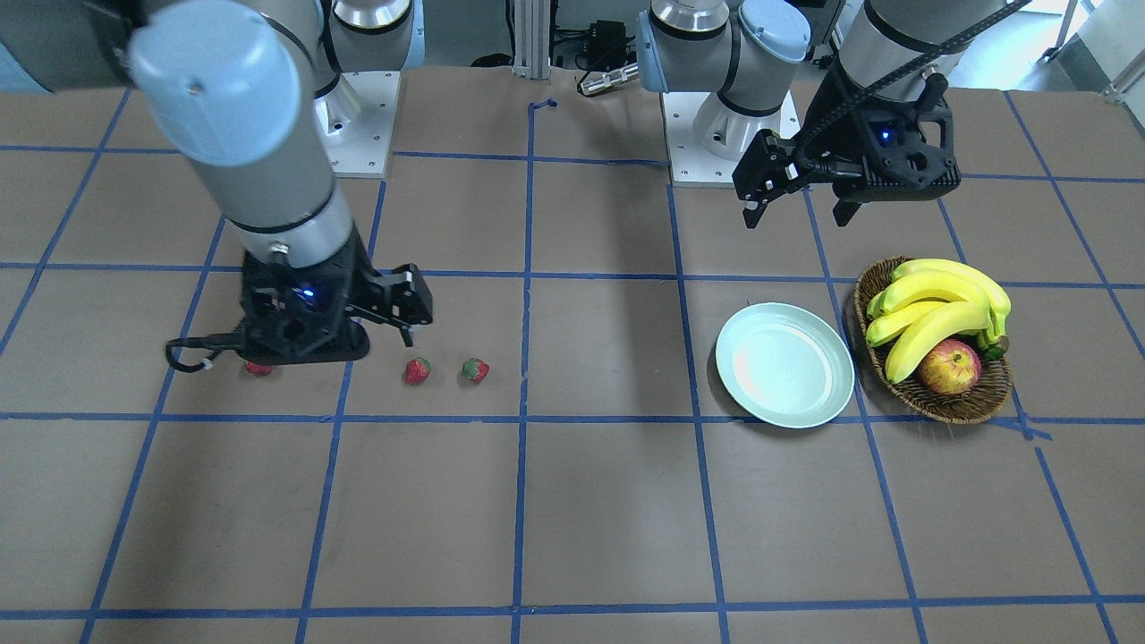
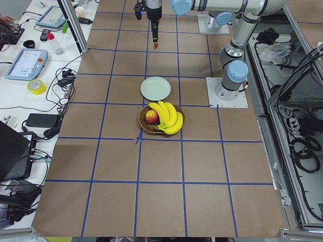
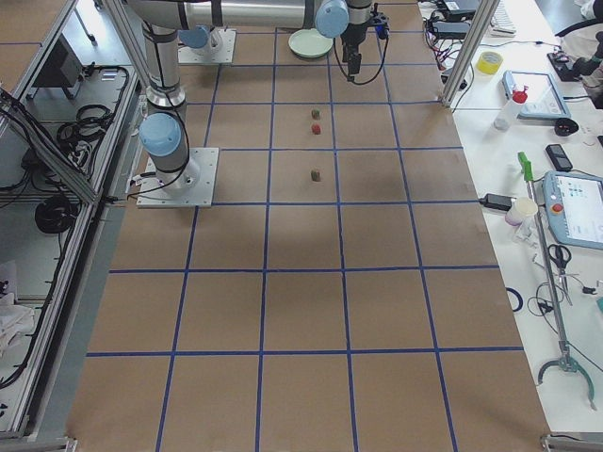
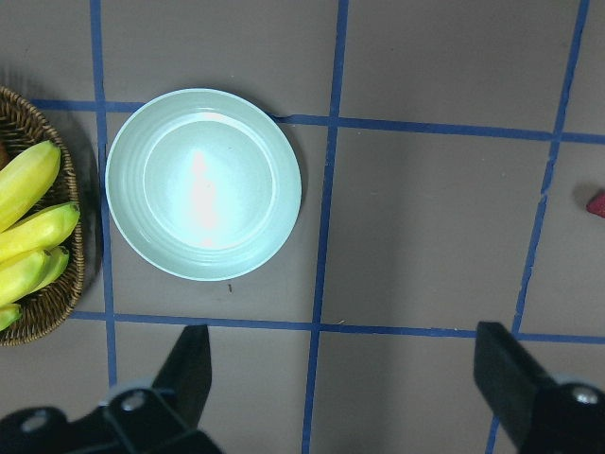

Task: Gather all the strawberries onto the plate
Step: 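Reach the right gripper down and grasp the strawberry nearest the plate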

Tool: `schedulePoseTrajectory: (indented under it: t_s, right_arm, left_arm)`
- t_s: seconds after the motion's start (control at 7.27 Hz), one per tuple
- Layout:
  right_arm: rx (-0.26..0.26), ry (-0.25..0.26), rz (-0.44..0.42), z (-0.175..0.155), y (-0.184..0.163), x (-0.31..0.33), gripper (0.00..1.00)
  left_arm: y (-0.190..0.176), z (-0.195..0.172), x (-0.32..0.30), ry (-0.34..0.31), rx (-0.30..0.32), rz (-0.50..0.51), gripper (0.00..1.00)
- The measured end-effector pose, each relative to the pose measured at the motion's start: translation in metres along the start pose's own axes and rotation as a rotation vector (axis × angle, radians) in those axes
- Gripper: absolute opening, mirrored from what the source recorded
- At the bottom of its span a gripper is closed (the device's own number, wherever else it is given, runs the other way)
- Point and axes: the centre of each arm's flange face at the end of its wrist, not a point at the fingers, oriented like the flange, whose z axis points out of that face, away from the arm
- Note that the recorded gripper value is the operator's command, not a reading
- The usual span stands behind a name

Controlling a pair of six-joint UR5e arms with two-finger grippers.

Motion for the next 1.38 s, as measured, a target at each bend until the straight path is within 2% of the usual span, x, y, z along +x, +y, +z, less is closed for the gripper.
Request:
schedulePoseTrajectory:
  t_s: [0.28, 0.69, 0.83, 1.24, 1.38]
  right_arm:
    - [-0.012, 0.001, 0.064, 0.078, 0.013, -0.047, 0.99]
    - [-0.053, 0.015, 0.147, 0.190, 0.070, -0.073, 0.96]
    - [-0.074, 0.023, 0.168, 0.213, 0.078, -0.077, 0.81]
    - [-0.101, 0.035, 0.185, 0.236, 0.085, -0.084, 0.06]
    - [-0.100, 0.035, 0.186, 0.237, 0.083, -0.084, 0.00]
  left_arm:
    - [0.001, 0.000, 0.000, -0.001, -0.003, 0.000, 1.00]
    - [0.003, 0.002, 0.000, -0.002, -0.008, 0.001, 1.00]
    - [0.004, 0.002, 0.000, -0.002, -0.008, 0.000, 1.00]
    - [0.006, 0.002, -0.001, -0.002, -0.006, -0.002, 1.00]
    - [0.006, 0.001, -0.001, -0.002, -0.006, -0.002, 1.00]
